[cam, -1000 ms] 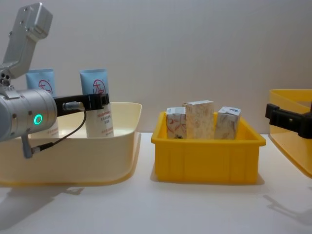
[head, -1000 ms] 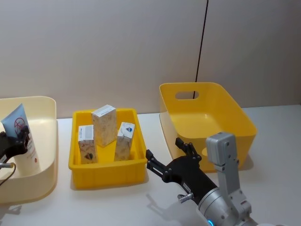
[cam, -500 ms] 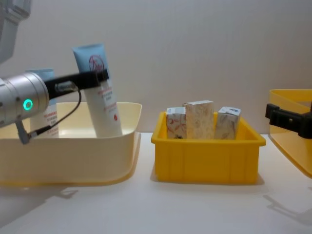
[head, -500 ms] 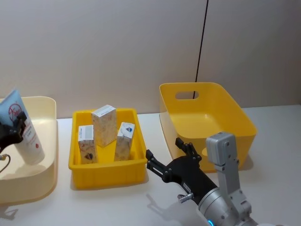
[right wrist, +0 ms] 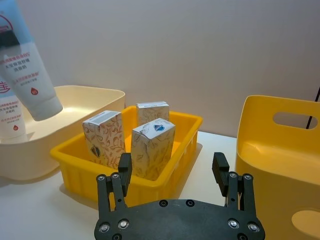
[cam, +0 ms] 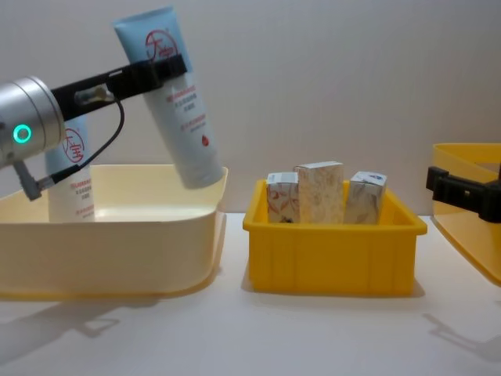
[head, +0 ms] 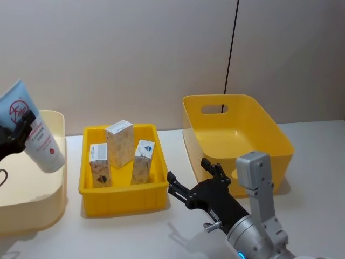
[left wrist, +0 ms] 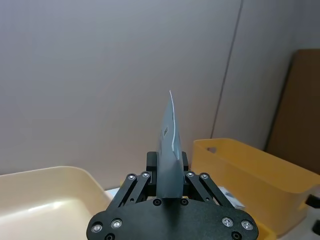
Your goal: Bimanual collaborative sorting of washing and personal care products
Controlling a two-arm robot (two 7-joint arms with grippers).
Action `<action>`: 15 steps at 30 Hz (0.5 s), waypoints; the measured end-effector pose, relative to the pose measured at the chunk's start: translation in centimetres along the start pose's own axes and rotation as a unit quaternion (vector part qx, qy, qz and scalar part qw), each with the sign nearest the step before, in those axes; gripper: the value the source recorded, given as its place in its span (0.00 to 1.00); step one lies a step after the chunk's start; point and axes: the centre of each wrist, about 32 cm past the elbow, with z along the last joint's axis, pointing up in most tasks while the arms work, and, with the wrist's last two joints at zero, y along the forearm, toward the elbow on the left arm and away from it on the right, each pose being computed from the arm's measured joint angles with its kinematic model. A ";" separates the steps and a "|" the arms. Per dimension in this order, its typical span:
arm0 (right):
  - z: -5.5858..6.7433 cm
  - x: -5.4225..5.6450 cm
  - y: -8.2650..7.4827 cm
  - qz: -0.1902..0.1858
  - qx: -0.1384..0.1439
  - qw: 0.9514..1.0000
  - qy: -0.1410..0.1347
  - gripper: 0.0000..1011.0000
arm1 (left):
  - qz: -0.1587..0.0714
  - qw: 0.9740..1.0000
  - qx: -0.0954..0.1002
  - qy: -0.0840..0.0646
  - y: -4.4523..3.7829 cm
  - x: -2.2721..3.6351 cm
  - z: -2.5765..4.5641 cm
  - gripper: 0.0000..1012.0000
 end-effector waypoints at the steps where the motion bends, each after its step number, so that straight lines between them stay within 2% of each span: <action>1: 0.0 0.0 0.0 0.000 0.000 1.000 0.000 0.99 | -0.011 1.000 -0.003 0.002 0.04 0.00 0.10 0.22; 3: 0.0 0.0 0.0 0.000 0.000 1.000 0.000 0.99 | -0.029 1.000 -0.007 0.004 0.07 -0.03 0.25 0.22; 4: 0.0 0.0 0.0 0.000 0.000 1.000 0.000 0.99 | -0.029 1.000 -0.007 0.004 0.07 -0.03 0.25 0.22; 7: 0.0 0.0 0.0 0.000 0.000 1.000 0.000 0.99 | -0.059 0.998 -0.011 0.009 0.09 -0.12 0.39 0.22; 8: 0.0 0.0 0.0 0.000 0.000 1.000 0.000 0.99 | -0.059 0.998 -0.011 0.009 0.09 -0.12 0.39 0.22; 11: 0.0 0.0 0.0 0.000 0.000 1.000 0.000 0.99 | -0.090 0.996 -0.013 0.011 0.00 -0.27 0.49 0.22; 13: 0.0 0.0 0.0 0.000 0.000 1.000 0.000 0.99 | -0.102 0.995 -0.012 0.012 -0.07 -0.38 0.50 0.22; 15: 0.0 0.0 0.0 0.000 0.000 1.000 0.000 0.99 | -0.122 0.992 -0.011 0.013 -0.19 -0.53 0.51 0.22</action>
